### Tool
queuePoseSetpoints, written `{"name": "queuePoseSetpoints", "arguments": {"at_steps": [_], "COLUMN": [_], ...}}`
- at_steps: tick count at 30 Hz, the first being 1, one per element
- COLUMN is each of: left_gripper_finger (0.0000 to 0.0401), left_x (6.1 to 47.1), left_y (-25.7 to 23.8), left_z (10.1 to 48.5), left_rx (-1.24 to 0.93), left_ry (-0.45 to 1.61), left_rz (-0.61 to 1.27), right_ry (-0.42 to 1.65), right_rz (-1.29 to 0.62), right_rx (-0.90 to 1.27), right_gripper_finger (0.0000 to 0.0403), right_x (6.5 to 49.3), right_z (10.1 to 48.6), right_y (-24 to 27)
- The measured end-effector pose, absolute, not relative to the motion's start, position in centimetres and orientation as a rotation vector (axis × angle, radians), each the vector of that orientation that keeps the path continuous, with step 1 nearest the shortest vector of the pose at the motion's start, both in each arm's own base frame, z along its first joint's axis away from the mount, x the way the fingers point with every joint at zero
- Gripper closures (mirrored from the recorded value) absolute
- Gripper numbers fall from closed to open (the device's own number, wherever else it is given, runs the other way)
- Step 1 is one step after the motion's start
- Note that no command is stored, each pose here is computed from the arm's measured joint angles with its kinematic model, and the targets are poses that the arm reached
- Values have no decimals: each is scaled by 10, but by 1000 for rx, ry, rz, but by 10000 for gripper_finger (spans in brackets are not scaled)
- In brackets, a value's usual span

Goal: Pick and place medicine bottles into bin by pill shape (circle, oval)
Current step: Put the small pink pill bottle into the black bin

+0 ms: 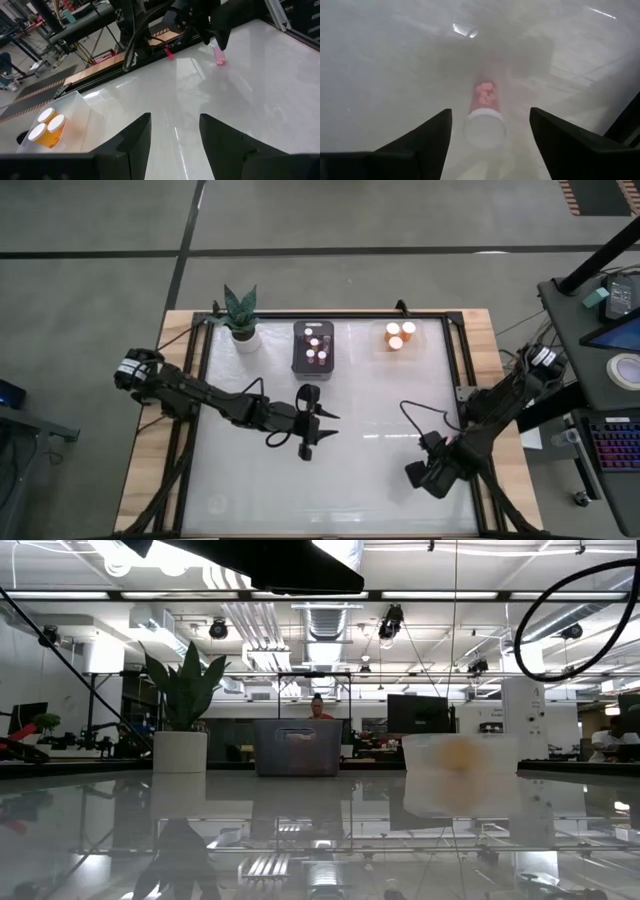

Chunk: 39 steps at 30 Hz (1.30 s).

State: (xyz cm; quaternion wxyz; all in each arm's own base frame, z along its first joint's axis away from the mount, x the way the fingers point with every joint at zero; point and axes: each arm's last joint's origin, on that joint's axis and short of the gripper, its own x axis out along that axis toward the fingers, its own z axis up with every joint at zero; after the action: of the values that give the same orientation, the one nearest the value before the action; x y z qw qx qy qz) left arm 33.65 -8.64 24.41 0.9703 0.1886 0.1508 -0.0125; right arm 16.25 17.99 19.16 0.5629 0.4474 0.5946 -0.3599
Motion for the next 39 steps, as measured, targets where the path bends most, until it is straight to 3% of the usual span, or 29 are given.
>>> {"name": "queuePoseSetpoints", "arguments": {"at_steps": [15,26,39], "left_gripper_finger": [248,248,248], "left_x": [337,336,331], "left_y": [-86,-86,-84], "left_z": [244,244,248], "left_rx": [381,382,409], "left_ry": [305,305,328], "left_rz": [-24,-24,-26], "right_ry": [1389,1388,1401], "right_rz": [-888,-880,-883], "right_rx": [1085,1094,1117], "right_gripper_finger": [154,262,277], "right_x": [164,165,165], "right_z": [189,189,191], "right_y": [181,182,182]}}
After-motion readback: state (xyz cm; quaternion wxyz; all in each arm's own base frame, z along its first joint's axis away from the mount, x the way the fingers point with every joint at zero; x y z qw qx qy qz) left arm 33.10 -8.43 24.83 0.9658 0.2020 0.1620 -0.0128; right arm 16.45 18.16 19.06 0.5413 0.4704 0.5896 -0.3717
